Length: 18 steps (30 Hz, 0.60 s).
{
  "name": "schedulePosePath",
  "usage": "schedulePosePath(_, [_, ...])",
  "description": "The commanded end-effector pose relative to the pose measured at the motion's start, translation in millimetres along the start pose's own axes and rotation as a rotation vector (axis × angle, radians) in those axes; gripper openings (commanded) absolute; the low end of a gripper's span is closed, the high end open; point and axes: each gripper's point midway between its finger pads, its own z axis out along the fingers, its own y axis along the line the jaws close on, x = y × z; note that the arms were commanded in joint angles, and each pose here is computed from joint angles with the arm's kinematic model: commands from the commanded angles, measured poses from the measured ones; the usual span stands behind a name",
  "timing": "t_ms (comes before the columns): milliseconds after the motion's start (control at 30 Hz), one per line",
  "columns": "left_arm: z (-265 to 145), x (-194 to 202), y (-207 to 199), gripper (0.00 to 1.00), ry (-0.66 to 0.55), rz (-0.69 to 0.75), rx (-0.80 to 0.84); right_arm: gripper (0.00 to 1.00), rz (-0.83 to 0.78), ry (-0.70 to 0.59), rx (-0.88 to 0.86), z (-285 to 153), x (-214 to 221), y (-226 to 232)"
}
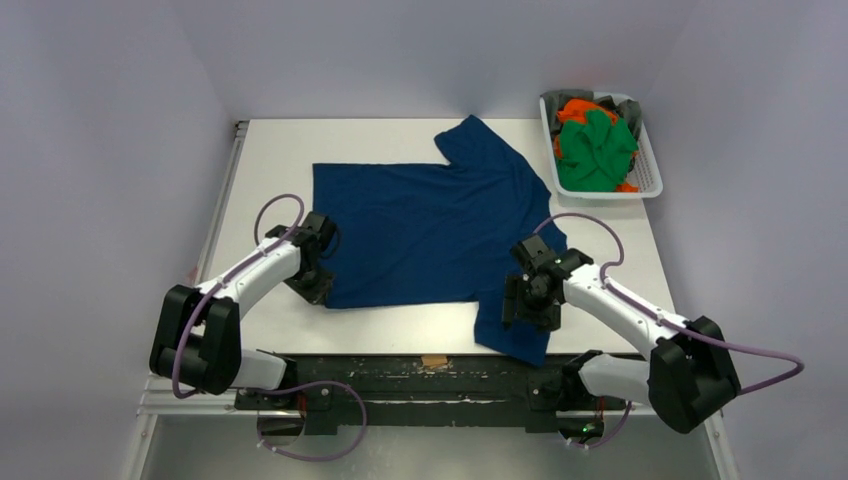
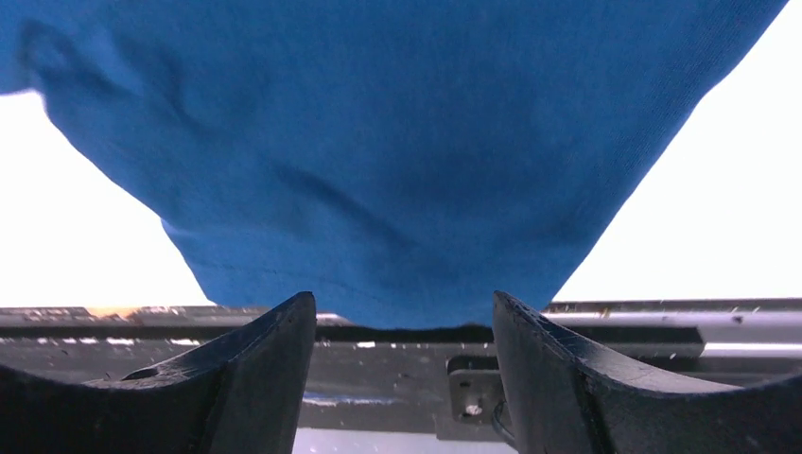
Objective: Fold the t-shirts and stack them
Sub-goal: Grab the side of the flattened tshirt closest away from the robot with both arms
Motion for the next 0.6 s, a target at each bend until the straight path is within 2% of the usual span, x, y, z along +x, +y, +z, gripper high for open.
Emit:
schedulePosePath(0, [-2,-11,-9,0.00,-0.045,0.041,0.023,0.65,0.080,0.075,0.005,0,32,-1])
schedulePosePath(167, [-1,-10,-9,0.00,-0.045,0.049,0.028,0.60,0.096,0.085,0.028,18,43,-3])
schedulePosePath(367, [0,-11,-13,0.00,-0.048,0.059,0.047,0.55,0.090,0.025,0.082,43,30,-10])
schedulePosePath(433, [-1,-11,-15,0.00,-0.045,0.065,0.049,0.43,0.085,-0.012,0.110,47,19,-12])
schedulePosePath(500, [0,-10,-15,0.00,-0.040,0.068,0.046,0.22,0.082,-0.035,0.115,45,13,-11])
schedulePosePath(567, [-1,-9,-14,0.00,-0.036,0.071,0.045,0.10,0.075,-0.021,0.102,41,17,-10])
